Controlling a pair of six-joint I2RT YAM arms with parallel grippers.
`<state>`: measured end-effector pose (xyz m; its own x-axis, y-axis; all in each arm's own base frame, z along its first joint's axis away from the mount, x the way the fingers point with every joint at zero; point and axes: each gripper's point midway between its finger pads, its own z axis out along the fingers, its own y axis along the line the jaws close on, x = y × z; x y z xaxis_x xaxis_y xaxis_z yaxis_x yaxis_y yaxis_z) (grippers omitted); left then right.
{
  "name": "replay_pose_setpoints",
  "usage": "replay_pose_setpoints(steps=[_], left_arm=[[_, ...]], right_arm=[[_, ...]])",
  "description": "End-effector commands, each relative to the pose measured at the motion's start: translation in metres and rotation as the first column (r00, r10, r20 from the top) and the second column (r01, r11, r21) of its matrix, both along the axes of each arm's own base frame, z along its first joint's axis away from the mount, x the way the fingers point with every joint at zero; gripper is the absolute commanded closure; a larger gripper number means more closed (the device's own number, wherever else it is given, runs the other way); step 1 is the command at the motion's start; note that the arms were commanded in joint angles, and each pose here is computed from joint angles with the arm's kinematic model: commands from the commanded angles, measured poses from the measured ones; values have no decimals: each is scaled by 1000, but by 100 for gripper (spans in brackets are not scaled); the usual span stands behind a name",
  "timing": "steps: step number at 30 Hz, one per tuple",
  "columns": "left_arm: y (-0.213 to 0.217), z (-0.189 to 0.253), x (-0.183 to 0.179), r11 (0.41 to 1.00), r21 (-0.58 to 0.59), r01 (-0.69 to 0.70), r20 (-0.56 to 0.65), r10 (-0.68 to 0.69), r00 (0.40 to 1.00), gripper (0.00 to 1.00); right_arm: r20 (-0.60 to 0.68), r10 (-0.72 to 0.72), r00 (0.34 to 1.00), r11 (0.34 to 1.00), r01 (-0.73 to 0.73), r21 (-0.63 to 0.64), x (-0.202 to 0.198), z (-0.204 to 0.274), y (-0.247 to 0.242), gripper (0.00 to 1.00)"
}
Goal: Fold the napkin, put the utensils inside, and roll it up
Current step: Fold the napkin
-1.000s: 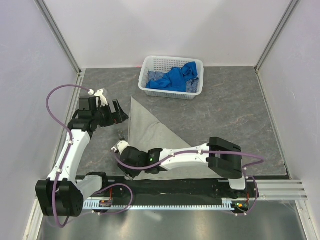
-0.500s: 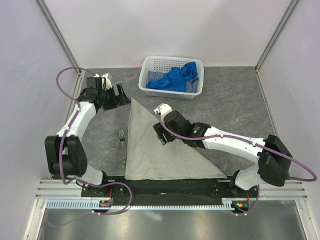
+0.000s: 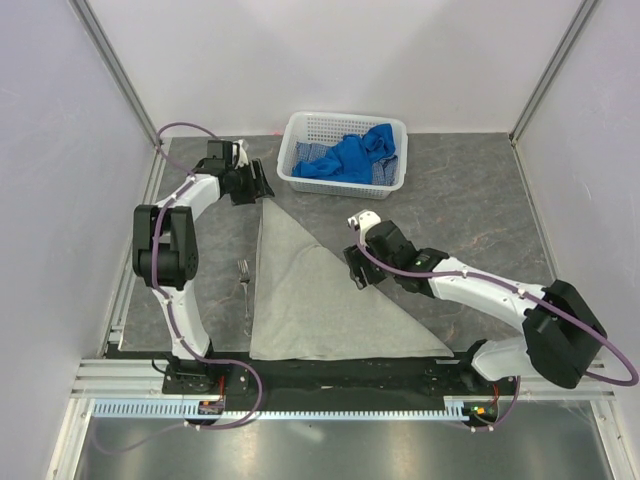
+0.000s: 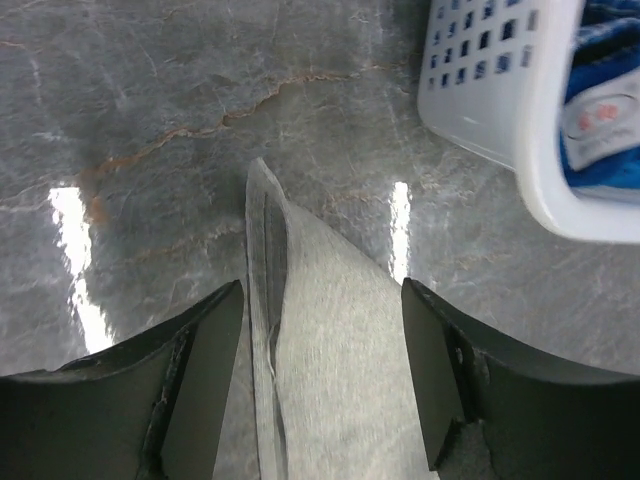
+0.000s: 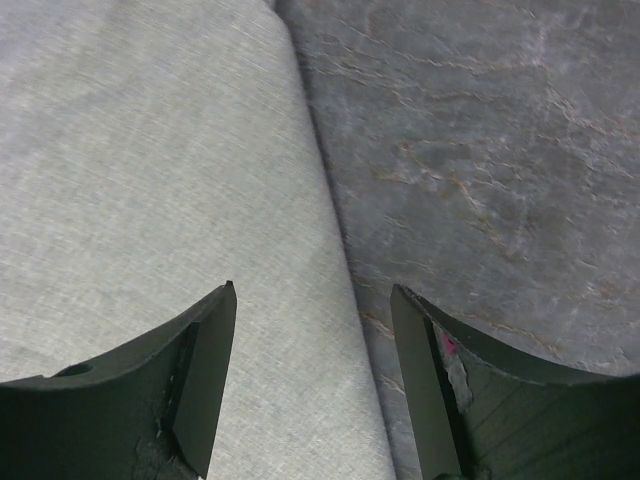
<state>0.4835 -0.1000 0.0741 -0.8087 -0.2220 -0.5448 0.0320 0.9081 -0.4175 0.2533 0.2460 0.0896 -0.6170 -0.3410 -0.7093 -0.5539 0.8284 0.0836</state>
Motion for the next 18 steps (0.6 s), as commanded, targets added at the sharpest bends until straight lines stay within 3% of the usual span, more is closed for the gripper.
replay_pose_setpoints(steps=[1, 11, 18], left_arm=[[-3, 0, 25, 1000, -3, 11, 39, -11, 999, 29], [-12, -22, 30, 999, -34, 38, -8, -38, 999, 45], [-13, -35, 29, 999, -25, 42, -35, -43, 998, 73]], right_arm=[[-7, 0, 1000, 1000, 0, 29, 13, -6, -8, 29], [-141, 92, 986, 988, -73, 133, 12, -31, 1, 29], [-216, 78, 973, 988, -46, 145, 15, -56, -7, 34]])
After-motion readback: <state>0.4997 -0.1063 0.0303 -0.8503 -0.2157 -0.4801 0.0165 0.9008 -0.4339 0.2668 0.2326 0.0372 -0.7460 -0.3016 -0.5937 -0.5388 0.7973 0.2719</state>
